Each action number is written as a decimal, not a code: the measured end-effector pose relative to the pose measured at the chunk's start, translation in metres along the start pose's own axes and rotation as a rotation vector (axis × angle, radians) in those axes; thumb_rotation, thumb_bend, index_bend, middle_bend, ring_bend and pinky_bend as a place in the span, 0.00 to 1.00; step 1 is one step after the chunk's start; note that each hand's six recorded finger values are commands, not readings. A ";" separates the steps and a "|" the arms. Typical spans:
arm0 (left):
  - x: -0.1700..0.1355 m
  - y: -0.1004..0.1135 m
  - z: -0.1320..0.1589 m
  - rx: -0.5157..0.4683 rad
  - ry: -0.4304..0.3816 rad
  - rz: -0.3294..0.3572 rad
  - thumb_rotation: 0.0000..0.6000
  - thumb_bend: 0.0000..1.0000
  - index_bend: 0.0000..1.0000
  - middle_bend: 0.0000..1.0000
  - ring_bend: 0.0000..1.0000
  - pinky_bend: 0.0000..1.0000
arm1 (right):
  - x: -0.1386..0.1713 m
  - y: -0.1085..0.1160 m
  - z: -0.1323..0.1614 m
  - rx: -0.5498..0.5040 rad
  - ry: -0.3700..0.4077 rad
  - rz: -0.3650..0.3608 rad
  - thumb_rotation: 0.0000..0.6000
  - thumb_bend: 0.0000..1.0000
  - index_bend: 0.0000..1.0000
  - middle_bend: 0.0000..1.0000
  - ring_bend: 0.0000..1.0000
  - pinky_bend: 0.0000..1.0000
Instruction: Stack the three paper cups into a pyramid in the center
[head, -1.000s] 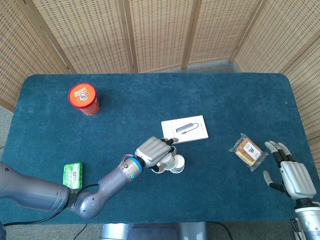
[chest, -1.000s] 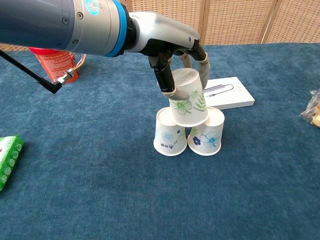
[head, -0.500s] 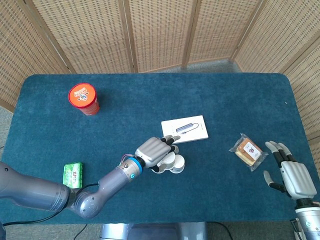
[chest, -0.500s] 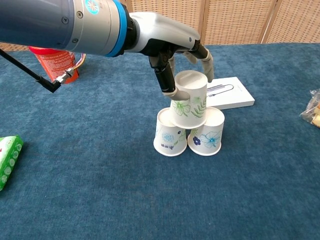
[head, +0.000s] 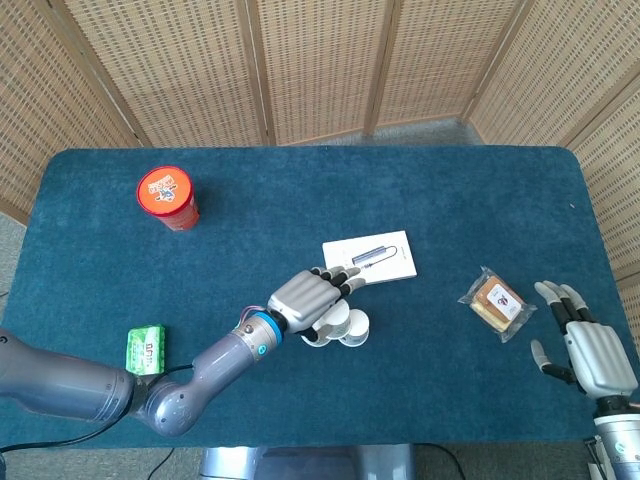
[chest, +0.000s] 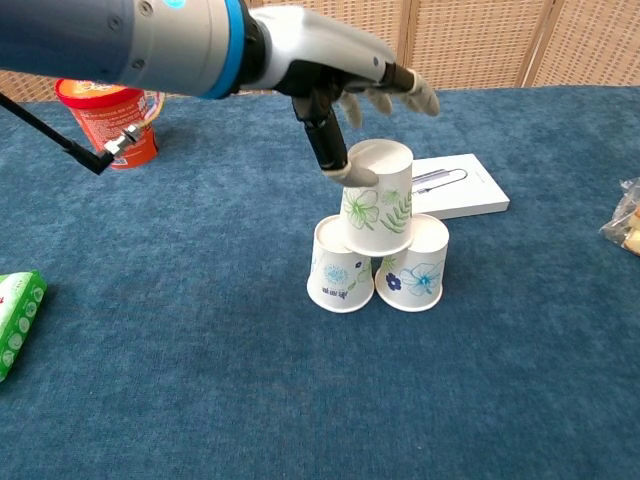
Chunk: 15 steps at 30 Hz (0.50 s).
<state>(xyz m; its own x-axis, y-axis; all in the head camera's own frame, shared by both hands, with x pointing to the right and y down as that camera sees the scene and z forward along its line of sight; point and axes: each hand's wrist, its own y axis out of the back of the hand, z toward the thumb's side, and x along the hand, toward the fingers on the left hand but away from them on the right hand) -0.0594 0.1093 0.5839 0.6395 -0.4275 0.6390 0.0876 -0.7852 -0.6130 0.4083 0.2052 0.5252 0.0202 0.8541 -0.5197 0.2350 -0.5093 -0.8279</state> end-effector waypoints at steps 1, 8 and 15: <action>-0.002 0.002 -0.001 -0.002 0.001 0.005 1.00 0.45 0.00 0.00 0.00 0.06 | 0.000 0.000 0.000 0.005 -0.002 -0.003 1.00 0.50 0.07 0.10 0.00 0.34; -0.026 0.022 -0.014 0.005 0.017 0.062 1.00 0.45 0.00 0.00 0.00 0.00 | -0.003 0.004 -0.002 0.009 -0.008 -0.020 1.00 0.50 0.06 0.10 0.00 0.34; -0.069 0.043 -0.043 -0.008 0.066 0.149 1.00 0.45 0.00 0.00 0.00 0.00 | -0.008 0.010 -0.002 0.025 -0.002 -0.035 1.00 0.50 0.06 0.09 0.00 0.28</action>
<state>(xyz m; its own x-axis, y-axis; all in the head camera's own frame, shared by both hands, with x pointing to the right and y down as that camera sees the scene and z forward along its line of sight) -0.1327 0.0859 0.5337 0.5935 -0.5674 0.5708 -0.0102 -0.7144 -0.6996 0.4122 0.1931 0.5217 0.0106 0.8711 -0.4910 0.2110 -0.4819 -0.8504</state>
